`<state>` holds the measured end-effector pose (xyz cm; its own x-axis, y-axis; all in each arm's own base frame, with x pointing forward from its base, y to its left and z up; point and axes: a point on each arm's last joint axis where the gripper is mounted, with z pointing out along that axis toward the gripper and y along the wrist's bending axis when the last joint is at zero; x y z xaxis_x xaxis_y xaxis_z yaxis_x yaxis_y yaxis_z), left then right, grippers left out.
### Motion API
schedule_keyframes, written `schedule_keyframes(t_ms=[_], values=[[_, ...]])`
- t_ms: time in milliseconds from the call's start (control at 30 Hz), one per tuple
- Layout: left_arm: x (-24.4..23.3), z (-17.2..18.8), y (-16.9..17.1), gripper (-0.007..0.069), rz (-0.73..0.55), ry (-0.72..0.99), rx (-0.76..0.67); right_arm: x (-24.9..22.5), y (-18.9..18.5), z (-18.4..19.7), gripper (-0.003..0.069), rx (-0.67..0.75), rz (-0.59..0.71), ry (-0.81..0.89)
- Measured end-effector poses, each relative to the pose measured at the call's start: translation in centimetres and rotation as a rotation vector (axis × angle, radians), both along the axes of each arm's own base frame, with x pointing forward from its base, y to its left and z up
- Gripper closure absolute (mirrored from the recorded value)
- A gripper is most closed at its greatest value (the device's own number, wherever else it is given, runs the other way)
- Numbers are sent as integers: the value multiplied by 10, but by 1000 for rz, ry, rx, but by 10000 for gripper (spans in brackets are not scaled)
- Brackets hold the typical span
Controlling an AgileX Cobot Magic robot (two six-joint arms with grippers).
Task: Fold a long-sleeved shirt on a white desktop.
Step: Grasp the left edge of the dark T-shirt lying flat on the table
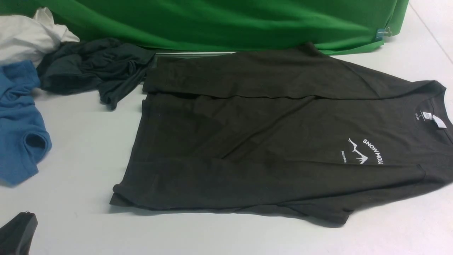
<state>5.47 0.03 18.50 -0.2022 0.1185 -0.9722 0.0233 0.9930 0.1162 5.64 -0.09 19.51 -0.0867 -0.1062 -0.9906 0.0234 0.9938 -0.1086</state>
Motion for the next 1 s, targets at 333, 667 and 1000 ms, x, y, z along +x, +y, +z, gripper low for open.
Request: schedule_keyframes(t_ms=[333, 667, 1000], values=[[0, 0, 0, 607, 0, -3, 0, 0, 0, 0, 418, 0, 0, -1], [2, 20, -1, 607, -2, -215, -103, 0, 0, 0, 418, 0, 0, -2], [-6, 54, 8, 607, 49, -613, -366, -1, -4, 23, 418, 195, -32, -266]])
